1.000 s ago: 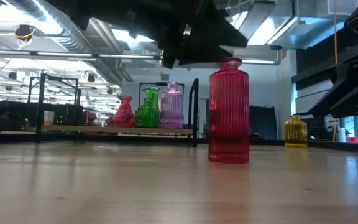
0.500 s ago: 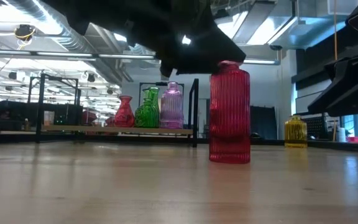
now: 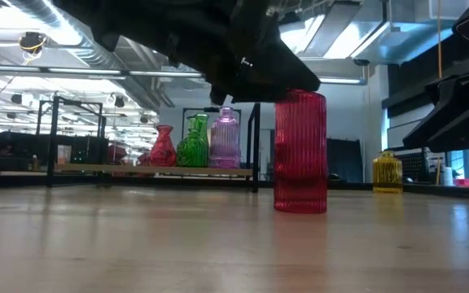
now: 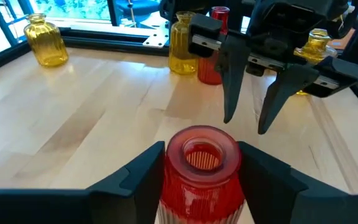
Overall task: Sort vases onto shelf
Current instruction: Put the bottom red vase on the shelf aligned with the other red vase
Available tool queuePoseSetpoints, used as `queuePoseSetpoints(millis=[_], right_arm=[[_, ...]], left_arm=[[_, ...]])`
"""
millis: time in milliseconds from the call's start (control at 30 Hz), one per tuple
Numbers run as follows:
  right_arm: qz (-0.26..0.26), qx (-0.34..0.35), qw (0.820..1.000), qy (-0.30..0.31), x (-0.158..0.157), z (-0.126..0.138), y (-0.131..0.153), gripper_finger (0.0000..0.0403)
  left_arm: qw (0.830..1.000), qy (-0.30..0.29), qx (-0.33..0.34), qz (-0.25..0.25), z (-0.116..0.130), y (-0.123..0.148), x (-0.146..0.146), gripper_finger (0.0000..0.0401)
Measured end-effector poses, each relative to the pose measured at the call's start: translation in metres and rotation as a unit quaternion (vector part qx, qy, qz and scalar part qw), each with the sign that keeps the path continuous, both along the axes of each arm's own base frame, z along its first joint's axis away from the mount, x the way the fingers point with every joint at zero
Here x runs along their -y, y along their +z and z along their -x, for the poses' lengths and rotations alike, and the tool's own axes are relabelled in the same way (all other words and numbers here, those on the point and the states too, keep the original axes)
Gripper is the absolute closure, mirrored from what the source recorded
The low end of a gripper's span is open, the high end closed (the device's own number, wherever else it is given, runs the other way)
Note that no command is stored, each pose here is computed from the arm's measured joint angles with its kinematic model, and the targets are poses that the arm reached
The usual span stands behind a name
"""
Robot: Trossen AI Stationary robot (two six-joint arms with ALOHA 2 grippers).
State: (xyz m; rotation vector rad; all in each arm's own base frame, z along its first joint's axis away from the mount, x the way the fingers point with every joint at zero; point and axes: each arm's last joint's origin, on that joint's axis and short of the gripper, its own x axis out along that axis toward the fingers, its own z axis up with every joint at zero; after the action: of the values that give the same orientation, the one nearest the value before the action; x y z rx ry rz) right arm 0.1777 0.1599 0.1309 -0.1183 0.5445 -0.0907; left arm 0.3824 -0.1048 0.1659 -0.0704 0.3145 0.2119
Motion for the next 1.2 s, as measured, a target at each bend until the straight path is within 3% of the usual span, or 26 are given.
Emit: queuePoseSetpoints(millis=[200,533,667,933,1200], right_arm=[[0.000,0.000,1.000,0.000,0.000,0.000,0.000,0.0249],[0.002,-0.002,1.000,0.000,0.000,0.000,0.000,0.0249],[0.002,-0.002,1.000,0.000,0.000,0.000,0.000,0.0249],[0.000,-0.002,1.000,-0.001,0.000,0.000,0.000,0.0249],[-0.002,-0.002,1.000,-0.002,0.000,0.000,0.000,0.0249]], left_arm=[[1.000,0.000,-0.001,-0.003,0.000,0.000,0.000,0.0252],[1.000,-0.002,-0.002,-0.002,0.002,0.003,0.001,0.0250],[1.000,0.001,0.005,-0.008,0.008,0.017,0.006,0.0247],[0.999,0.021,-0.003,-0.032,0.038,0.059,0.018,0.0245],[0.994,0.083,-0.027,-0.059,0.085,0.100,0.020,0.0244]])
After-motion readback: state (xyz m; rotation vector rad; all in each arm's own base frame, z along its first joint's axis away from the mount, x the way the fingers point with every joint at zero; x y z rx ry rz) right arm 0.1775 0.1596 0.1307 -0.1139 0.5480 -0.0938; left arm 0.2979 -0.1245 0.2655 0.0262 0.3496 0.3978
